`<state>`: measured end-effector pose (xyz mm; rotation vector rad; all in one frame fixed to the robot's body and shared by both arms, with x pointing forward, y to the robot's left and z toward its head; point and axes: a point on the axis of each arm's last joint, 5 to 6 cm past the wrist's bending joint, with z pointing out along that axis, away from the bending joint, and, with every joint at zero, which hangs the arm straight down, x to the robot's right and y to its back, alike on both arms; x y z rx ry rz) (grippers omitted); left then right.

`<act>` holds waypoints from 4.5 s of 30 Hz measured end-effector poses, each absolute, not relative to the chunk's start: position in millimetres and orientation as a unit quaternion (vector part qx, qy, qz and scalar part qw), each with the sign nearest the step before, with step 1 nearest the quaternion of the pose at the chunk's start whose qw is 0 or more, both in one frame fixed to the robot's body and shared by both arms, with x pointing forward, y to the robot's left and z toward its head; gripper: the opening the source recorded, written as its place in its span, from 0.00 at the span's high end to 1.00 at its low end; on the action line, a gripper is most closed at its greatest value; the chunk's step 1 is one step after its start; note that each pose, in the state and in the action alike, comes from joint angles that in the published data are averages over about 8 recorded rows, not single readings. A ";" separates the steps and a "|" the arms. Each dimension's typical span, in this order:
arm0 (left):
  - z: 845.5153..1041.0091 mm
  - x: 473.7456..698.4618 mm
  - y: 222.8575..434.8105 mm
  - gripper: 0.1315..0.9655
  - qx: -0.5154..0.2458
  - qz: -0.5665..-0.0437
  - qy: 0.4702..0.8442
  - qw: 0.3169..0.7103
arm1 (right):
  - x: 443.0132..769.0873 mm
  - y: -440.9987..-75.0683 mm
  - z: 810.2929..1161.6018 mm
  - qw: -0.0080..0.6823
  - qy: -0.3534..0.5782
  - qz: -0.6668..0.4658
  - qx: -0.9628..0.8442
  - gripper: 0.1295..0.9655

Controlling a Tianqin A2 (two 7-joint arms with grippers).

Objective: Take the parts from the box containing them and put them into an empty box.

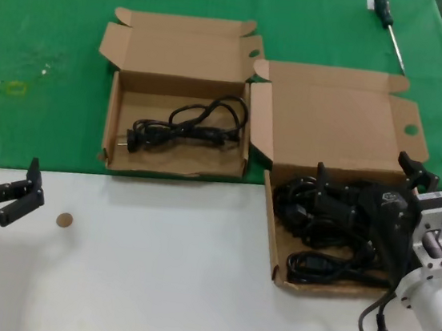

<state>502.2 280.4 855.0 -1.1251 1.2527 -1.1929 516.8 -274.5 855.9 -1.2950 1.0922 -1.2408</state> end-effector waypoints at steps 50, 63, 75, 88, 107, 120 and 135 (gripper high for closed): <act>855.0 502.2 280.4 0.00 -0.468 -0.496 0.521 0.513 | 516.8 -274.5 855.9 0.498 0.451 -0.513 -0.535 0.00; 855.0 502.2 280.4 0.00 -0.468 -0.496 0.521 0.513 | 516.8 -274.5 855.9 0.498 0.451 -0.513 -0.535 0.00; 855.0 502.2 280.4 0.00 -0.468 -0.496 0.521 0.513 | 516.8 -274.5 855.9 0.498 0.451 -0.513 -0.535 0.00; 855.0 502.2 280.4 0.00 -0.468 -0.496 0.521 0.513 | 516.8 -274.5 855.9 0.498 0.451 -0.513 -0.535 0.00; 855.0 502.2 280.4 0.00 -0.468 -0.496 0.521 0.513 | 516.8 -274.5 855.9 0.498 0.451 -0.513 -0.535 0.00; 855.0 502.2 280.4 0.00 -0.468 -0.496 0.521 0.513 | 516.8 -274.5 855.9 0.498 0.451 -0.513 -0.535 0.00; 855.0 502.2 280.4 0.00 -0.468 -0.496 0.521 0.513 | 516.8 -274.5 855.9 0.498 0.451 -0.513 -0.535 0.00</act>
